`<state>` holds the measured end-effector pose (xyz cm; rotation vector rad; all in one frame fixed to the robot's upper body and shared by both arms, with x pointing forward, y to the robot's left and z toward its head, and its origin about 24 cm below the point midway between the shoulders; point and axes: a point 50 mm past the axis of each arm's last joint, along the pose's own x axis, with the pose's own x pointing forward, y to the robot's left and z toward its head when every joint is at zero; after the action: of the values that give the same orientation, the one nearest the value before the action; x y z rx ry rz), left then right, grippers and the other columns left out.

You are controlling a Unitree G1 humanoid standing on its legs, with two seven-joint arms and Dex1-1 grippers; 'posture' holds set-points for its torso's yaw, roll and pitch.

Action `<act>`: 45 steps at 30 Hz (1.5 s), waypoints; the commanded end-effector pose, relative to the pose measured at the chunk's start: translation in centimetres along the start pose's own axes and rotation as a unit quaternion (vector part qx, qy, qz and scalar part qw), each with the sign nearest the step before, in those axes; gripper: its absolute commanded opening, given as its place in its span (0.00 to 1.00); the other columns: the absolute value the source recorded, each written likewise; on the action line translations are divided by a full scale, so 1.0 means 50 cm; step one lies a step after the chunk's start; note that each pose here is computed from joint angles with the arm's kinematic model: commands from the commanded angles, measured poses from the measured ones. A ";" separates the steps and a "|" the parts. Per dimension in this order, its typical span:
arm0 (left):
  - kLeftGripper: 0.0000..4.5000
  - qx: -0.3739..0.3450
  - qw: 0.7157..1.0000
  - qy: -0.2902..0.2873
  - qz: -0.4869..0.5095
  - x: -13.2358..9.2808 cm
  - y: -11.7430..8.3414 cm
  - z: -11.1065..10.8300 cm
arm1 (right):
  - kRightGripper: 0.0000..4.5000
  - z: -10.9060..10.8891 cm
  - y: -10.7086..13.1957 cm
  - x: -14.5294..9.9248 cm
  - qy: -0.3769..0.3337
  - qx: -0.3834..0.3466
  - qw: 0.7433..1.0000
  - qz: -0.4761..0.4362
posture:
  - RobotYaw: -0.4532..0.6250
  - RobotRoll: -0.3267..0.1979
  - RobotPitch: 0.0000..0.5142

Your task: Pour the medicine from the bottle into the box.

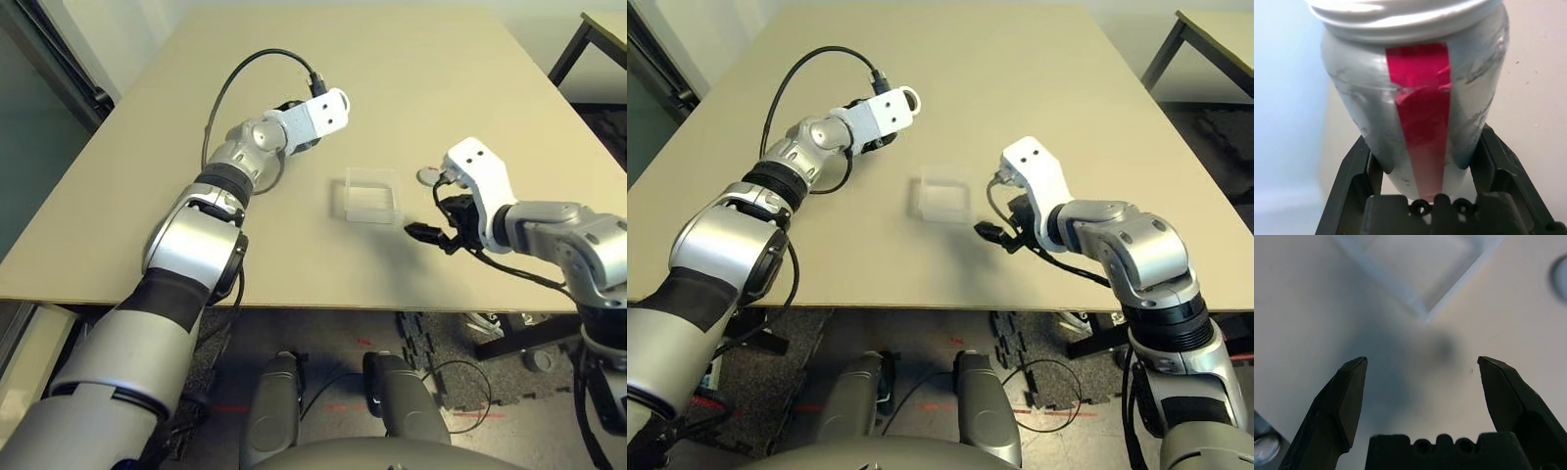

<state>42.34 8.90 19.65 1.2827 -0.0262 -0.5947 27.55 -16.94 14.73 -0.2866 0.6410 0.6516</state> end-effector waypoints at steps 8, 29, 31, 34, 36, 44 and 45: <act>0.60 0.364 0.930 0.017 -0.034 0.016 -0.019 0.044 | 1.00 0.012 0.003 0.047 -0.002 -0.014 1.000 0.021 | 0.33 0.62 0.24; 0.60 0.447 0.894 -0.018 -0.017 0.026 -0.030 0.081 | 1.00 0.023 -0.006 0.074 -0.024 -0.011 1.000 0.014 | 0.33 0.62 0.21; 0.60 0.441 0.897 -0.015 -0.010 0.025 -0.024 0.082 | 1.00 0.022 -0.006 0.075 -0.024 -0.010 1.000 0.015 | 0.33 0.62 0.21; 0.60 0.452 0.892 -0.011 -0.007 0.024 -0.020 0.080 | 1.00 0.022 -0.008 0.077 -0.024 -0.010 1.000 0.015 | 0.34 0.62 0.21; 0.60 0.420 0.907 -0.013 -0.006 0.023 -0.018 0.079 | 1.00 0.024 -0.009 0.079 -0.025 -0.011 1.000 0.015 | 0.34 0.62 0.21; 0.60 -0.144 0.989 -0.030 0.011 0.019 -0.004 0.051 | 1.00 0.027 -0.012 0.083 -0.032 -0.010 0.999 0.016 | 0.35 0.62 0.19; 0.60 -0.201 0.979 -0.031 0.015 0.019 -0.006 0.043 | 1.00 0.027 -0.013 0.083 -0.032 -0.011 0.999 0.017 | 0.35 0.62 0.19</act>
<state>42.15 5.68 20.61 1.0719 -0.0558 -0.5946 31.06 -14.81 13.24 -0.2697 0.5793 0.6963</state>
